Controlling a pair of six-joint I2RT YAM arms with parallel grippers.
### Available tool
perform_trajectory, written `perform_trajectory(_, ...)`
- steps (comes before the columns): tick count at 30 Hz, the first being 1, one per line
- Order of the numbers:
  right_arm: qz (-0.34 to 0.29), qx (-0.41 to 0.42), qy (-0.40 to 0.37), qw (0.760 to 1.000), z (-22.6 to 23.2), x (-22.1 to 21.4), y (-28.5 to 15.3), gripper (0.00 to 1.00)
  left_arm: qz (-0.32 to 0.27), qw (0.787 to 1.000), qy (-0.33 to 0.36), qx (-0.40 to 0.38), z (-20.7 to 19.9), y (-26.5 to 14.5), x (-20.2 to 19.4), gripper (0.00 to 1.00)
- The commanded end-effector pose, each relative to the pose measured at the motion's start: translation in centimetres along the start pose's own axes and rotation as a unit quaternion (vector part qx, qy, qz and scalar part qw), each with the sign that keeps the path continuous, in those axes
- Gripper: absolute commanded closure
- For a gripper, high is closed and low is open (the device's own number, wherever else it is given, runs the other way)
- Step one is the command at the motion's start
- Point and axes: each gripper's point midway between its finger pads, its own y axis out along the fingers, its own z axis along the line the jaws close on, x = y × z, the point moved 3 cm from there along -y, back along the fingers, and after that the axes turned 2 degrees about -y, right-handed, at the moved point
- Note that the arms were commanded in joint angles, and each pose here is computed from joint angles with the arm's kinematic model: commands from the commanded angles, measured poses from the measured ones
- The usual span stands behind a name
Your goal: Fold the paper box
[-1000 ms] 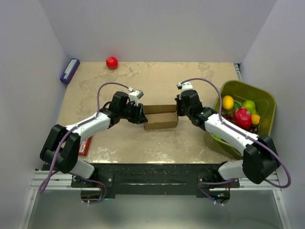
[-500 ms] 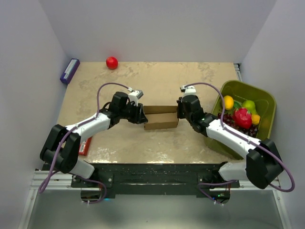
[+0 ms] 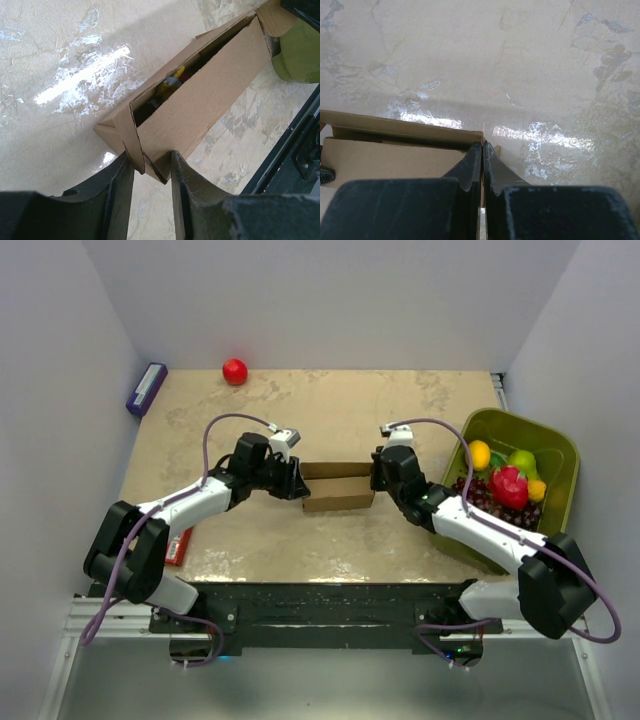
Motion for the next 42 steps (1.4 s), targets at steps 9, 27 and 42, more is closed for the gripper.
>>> perform_trajectory(9, 0.046, 0.04, 0.017, 0.998, 1.0, -5.2, -1.5, 1.0, 0.014, 1.0, 0.002, -0.007, 0.0, 0.4, -1.2, 0.64)
perform_trajectory(27, 0.044, -0.014, 0.021, 0.999, -0.6, -4.8, -2.0, 1.0, -0.047, 0.997, 0.067, 0.012, -1.5, -2.8, 2.3, 0.14)
perform_trajectory(42, 0.044, -0.01, 0.02, 0.999, 0.0, -3.8, -2.1, 1.0, -0.028, 0.996, 0.076, 0.036, -0.3, -2.4, 1.5, 0.23)
